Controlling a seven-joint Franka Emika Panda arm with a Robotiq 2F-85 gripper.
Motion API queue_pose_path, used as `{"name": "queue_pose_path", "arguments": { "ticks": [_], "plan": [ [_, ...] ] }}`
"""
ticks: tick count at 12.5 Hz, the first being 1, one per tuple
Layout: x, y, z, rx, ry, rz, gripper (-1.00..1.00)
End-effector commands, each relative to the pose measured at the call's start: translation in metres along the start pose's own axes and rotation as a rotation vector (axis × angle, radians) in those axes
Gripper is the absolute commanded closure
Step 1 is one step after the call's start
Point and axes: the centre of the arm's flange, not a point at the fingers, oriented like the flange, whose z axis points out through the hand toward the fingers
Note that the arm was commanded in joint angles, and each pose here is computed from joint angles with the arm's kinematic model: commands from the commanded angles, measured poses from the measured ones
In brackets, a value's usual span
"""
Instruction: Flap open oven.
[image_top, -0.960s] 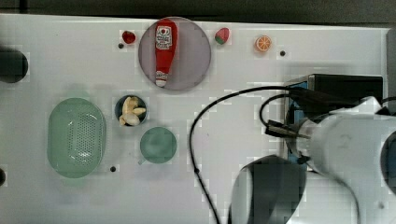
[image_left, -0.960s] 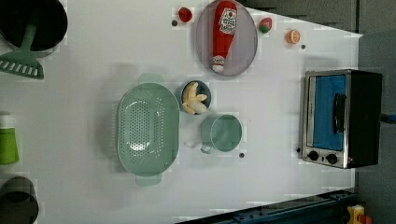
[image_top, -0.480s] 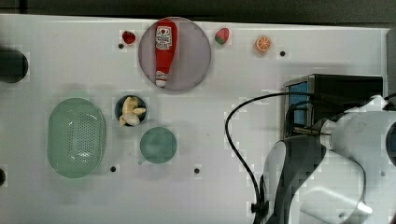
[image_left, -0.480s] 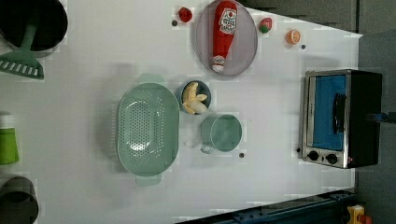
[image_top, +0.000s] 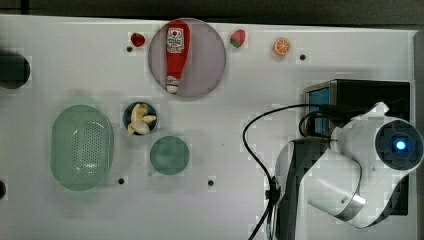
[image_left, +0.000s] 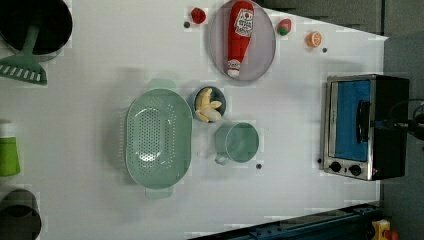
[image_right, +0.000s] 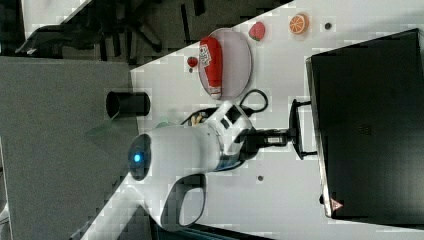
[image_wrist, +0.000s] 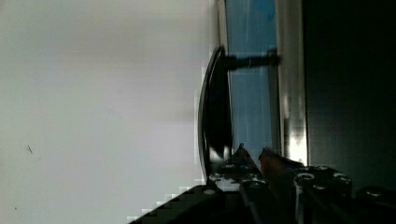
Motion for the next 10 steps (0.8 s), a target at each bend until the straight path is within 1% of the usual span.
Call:
{"name": "queue_pose_path", "arguments": {
  "ticks": [1, 2, 5, 6, 8, 10],
  "plan": [
    [0.004, 0.005, 0.007, -0.020, 0.015, -0.052, 0.65],
    [0.006, 0.004, 0.016, -0.023, 0.005, -0.052, 0.65],
    [0.011, 0.001, 0.036, -0.041, 0.003, -0.063, 0.65],
    [0.012, -0.005, 0.041, -0.038, -0.008, -0.074, 0.65],
    [0.015, -0.016, 0.044, -0.038, -0.012, -0.074, 0.65],
    [0.018, -0.031, 0.045, -0.073, -0.028, -0.082, 0.65]
  ]
}}
